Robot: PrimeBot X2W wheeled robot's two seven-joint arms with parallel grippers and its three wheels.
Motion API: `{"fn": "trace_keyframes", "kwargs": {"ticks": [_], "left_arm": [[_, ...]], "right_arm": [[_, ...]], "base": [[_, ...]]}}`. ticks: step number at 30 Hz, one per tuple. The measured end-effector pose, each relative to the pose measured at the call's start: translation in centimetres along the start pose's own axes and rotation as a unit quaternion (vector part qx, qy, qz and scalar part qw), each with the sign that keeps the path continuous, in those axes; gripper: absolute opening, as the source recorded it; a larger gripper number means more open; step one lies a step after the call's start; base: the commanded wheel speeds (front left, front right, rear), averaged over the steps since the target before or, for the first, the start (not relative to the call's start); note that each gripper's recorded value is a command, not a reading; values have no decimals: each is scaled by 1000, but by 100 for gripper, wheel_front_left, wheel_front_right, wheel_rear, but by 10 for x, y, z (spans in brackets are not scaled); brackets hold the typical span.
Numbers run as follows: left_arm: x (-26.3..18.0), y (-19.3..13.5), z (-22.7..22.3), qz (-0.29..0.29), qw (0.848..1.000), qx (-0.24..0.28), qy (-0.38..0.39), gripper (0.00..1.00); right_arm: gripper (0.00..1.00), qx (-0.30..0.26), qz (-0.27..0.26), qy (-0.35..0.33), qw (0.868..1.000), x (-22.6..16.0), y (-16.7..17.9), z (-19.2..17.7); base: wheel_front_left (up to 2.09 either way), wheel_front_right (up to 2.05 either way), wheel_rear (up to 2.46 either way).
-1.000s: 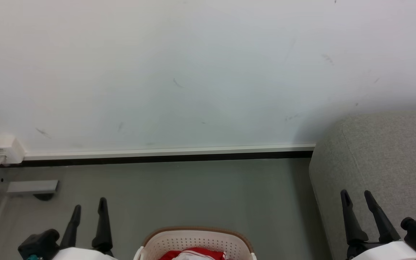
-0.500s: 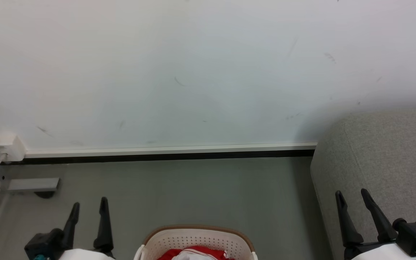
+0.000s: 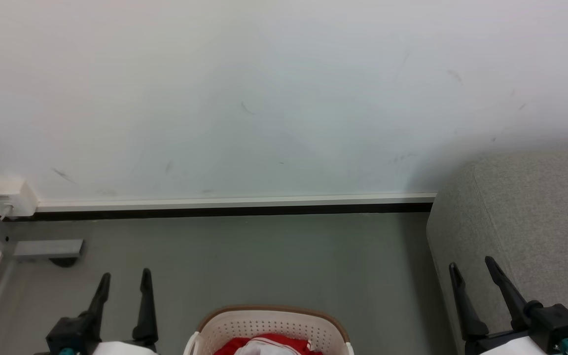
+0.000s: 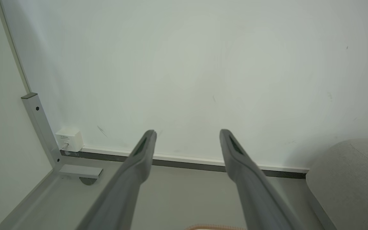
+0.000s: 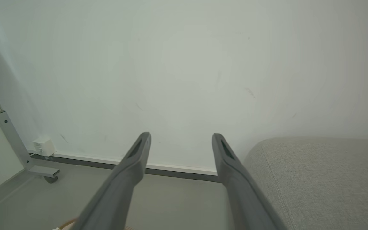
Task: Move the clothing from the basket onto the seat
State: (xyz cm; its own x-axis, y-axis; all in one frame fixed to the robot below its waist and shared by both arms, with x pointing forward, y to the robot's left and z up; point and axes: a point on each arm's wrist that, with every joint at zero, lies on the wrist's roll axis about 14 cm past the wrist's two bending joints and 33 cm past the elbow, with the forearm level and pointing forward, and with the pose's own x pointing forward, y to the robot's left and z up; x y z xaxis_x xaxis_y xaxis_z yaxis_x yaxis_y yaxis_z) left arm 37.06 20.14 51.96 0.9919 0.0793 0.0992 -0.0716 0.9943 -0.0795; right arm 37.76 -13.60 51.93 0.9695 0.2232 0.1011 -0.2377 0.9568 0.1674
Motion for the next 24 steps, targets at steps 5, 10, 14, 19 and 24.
{"fn": "trace_keyframes", "kwargs": {"ticks": [5,10,14,19,24], "left_arm": [[0,-2,1,-4,1000,15,-4,100],[1,-4,2,-8,999,34,-9,100],[1,-5,3,-11,999,46,-13,100],[3,-6,3,-14,998,55,-15,100],[3,-8,1,-18,998,54,-13,100]], "right_arm": [[100,-14,7,-2,1000,1,3,0],[100,-32,14,-5,999,1,6,2],[100,-43,18,-6,999,0,8,2],[100,-52,18,-8,998,-1,6,2],[100,-52,15,-10,999,-2,5,3]], "base": [[0,0,0],[0,0,0],[0,0,0],[0,0,0],[0,0,0]]}}
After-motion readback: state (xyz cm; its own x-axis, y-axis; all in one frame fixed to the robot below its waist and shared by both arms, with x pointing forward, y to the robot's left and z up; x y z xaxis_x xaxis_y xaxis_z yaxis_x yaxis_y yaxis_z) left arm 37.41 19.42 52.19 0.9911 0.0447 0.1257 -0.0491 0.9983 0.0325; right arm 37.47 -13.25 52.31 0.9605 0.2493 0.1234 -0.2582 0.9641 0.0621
